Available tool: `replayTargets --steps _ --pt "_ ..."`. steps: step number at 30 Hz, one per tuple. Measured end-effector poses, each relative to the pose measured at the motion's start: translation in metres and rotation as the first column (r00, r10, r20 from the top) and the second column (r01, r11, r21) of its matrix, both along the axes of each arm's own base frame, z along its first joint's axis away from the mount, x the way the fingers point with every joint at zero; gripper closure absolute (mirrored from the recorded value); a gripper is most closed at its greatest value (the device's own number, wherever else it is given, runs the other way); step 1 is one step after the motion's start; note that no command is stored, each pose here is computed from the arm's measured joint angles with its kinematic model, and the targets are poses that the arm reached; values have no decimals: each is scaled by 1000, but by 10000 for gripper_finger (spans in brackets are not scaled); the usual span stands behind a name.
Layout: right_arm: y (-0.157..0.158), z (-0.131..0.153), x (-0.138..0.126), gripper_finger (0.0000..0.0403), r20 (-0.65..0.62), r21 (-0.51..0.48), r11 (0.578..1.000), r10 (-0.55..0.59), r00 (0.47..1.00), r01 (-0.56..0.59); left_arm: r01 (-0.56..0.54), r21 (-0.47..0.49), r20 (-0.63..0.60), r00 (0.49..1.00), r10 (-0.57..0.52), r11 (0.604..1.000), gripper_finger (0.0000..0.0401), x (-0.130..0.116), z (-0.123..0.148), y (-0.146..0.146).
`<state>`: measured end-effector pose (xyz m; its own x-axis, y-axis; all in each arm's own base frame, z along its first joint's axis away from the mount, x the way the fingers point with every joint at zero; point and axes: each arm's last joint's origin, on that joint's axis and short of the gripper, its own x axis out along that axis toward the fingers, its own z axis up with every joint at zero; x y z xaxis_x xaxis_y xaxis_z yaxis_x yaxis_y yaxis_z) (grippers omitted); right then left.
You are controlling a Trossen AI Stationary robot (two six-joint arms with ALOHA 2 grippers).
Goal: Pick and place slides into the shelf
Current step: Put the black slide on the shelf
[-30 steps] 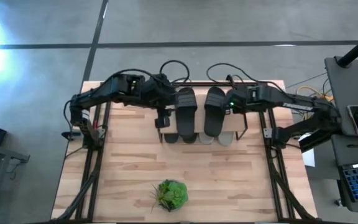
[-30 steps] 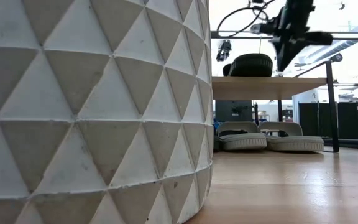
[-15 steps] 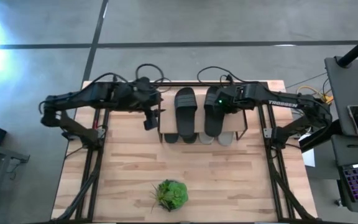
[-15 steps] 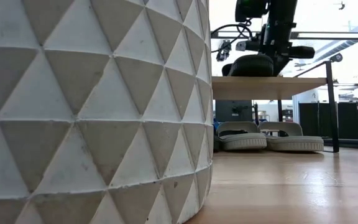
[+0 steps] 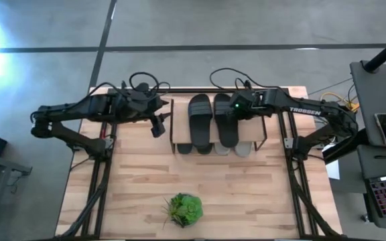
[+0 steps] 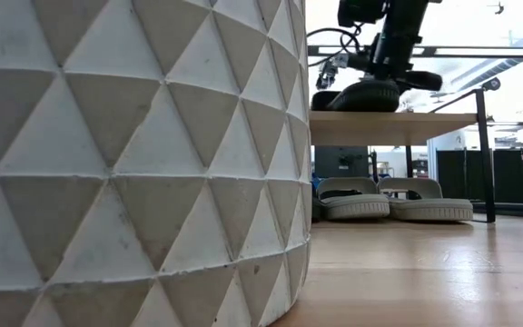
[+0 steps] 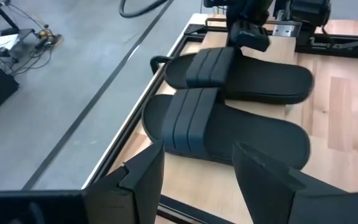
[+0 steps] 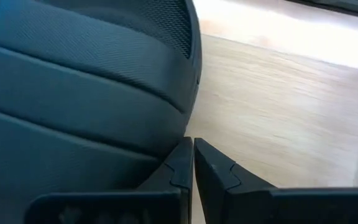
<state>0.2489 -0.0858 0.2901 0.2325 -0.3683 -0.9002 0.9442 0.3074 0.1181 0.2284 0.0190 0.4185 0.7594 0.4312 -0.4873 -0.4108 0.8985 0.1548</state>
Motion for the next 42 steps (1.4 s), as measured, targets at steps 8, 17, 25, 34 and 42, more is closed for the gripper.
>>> replayTargets --steps 8,17,25,34,42 --pt "-1 2 4 394 49 -4 1000 4 999 -3 -6 3 -20 1000 6 1000 225 6 -5 0" --pt "13 4 -12 394 -120 75 997 34 992 -25 -5 1 -67 998 5 1000 225 9 -11 0" --pt "40 11 -11 394 -62 146 984 115 991 -105 -7 -1 -147 989 6 1000 225 13 -32 1" --pt "57 -1 10 394 -39 146 979 152 988 -144 -21 -17 -140 990 18 1000 225 15 -36 1" --pt "56 2 16 394 7 128 979 157 988 -157 -22 -19 -137 990 19 1000 225 16 -36 1"
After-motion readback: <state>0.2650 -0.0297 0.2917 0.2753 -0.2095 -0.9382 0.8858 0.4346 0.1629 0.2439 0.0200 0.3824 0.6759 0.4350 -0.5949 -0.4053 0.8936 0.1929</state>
